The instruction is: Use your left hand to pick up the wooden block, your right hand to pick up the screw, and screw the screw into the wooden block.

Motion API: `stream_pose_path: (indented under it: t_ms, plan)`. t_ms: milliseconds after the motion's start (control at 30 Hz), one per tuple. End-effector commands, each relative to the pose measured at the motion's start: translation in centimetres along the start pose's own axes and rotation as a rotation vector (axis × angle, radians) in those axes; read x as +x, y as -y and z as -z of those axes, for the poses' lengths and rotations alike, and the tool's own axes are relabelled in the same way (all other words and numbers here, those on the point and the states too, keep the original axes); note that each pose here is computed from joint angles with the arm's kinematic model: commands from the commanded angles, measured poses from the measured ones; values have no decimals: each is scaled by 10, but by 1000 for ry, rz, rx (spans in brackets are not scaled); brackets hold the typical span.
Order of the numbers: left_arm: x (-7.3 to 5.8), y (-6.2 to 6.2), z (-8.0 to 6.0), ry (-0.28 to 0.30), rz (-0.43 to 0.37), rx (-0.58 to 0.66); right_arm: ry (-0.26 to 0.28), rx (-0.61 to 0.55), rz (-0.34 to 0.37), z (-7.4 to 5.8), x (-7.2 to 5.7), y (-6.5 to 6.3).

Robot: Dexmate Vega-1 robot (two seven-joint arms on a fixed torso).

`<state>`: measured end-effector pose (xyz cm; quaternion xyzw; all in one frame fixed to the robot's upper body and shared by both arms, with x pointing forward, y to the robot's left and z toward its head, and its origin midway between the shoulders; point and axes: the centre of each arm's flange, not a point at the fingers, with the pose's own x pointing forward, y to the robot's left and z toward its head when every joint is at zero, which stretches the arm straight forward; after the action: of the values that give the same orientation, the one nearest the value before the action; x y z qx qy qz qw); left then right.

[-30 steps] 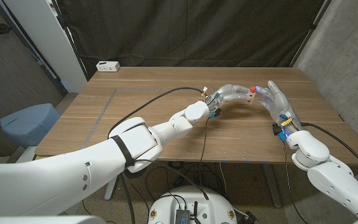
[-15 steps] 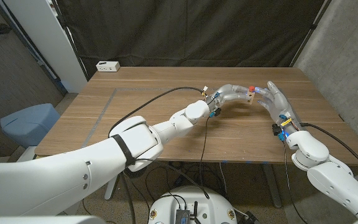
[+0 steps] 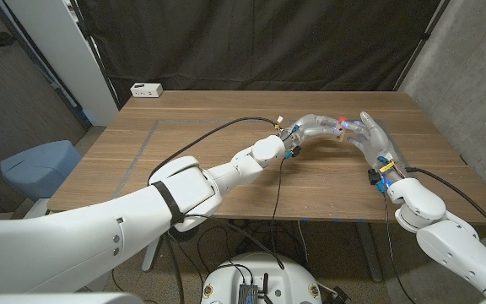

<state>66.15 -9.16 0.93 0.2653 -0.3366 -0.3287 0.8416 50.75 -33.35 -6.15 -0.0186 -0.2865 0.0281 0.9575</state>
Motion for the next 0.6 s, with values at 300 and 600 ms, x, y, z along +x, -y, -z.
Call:
stream_pose_path:
  t_ms: [300,600]
  plan:
    - [-3,4,-3,36,1,8,16,-11,4,-1,-13,3]
    - [-5,6,-4,54,3,13,22,-18,46,-3,-21,10]
